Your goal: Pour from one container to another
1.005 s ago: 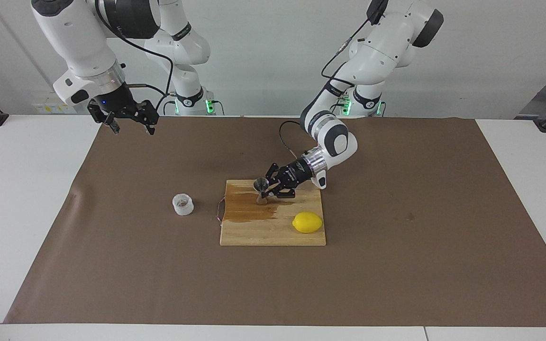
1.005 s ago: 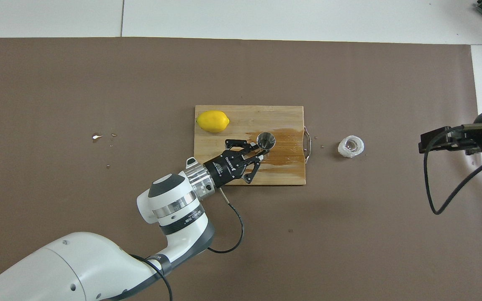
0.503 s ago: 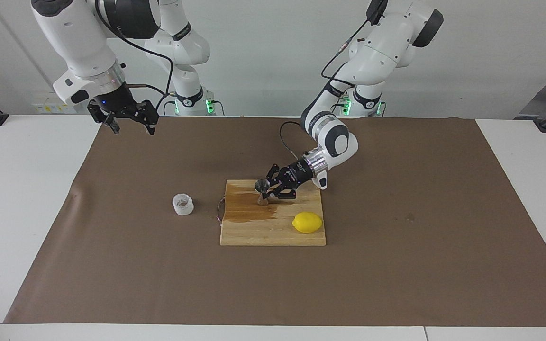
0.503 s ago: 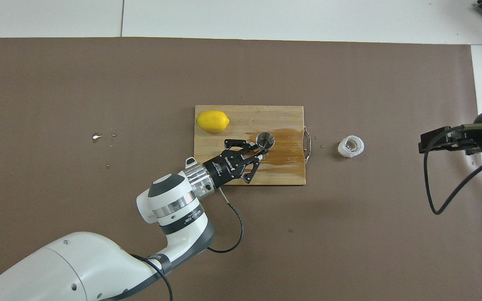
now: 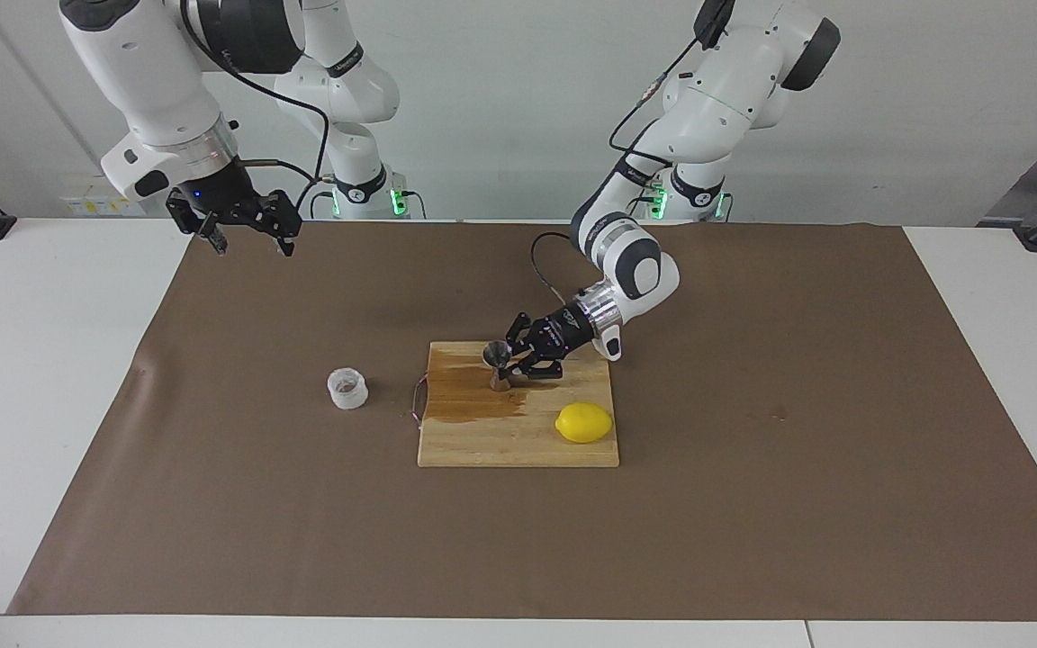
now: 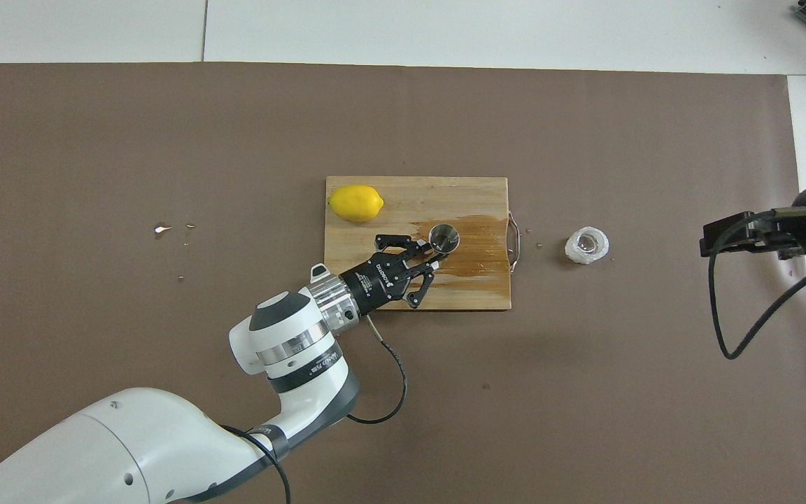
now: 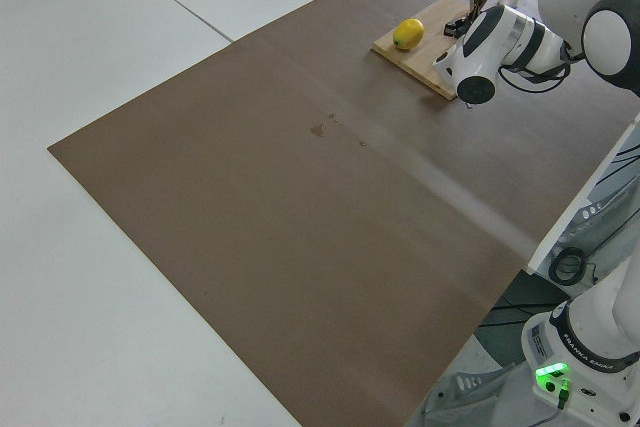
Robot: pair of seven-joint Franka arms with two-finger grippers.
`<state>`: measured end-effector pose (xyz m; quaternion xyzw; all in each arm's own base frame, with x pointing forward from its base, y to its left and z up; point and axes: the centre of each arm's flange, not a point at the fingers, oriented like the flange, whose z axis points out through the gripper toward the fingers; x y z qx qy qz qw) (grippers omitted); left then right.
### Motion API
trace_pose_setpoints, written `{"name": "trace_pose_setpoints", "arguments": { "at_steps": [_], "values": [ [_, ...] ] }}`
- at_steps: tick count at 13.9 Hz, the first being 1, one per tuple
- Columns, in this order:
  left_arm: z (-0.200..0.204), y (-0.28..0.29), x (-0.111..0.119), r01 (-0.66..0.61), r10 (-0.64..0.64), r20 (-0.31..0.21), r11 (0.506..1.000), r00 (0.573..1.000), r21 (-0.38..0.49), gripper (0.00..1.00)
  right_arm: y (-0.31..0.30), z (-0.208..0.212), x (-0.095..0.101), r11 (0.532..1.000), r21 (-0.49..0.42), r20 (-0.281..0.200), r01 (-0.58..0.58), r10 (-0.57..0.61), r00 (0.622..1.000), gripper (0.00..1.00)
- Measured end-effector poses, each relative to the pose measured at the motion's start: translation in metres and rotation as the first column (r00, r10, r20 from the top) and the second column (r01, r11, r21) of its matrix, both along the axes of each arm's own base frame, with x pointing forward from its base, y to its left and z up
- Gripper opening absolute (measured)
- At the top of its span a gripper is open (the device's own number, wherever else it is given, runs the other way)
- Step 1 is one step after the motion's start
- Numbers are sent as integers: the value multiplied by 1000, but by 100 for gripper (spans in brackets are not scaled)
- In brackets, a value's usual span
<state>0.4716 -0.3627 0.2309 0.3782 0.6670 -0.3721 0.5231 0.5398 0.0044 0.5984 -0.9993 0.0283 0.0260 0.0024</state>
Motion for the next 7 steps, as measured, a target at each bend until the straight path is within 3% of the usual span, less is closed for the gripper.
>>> {"name": "trace_pose_setpoints", "arguments": {
  "at_steps": [2, 7],
  "values": [
    [0, 0, 0, 1, -1, 2, 1000, 1000, 1, 35, 0, 0, 0, 1000, 0, 0, 0, 0, 1000, 100],
    [0, 0, 0, 5, -5, 23, 1000, 1000, 12, 38, 0, 0, 0, 1000, 0, 0, 0, 0, 1000, 100]
  ]
}}
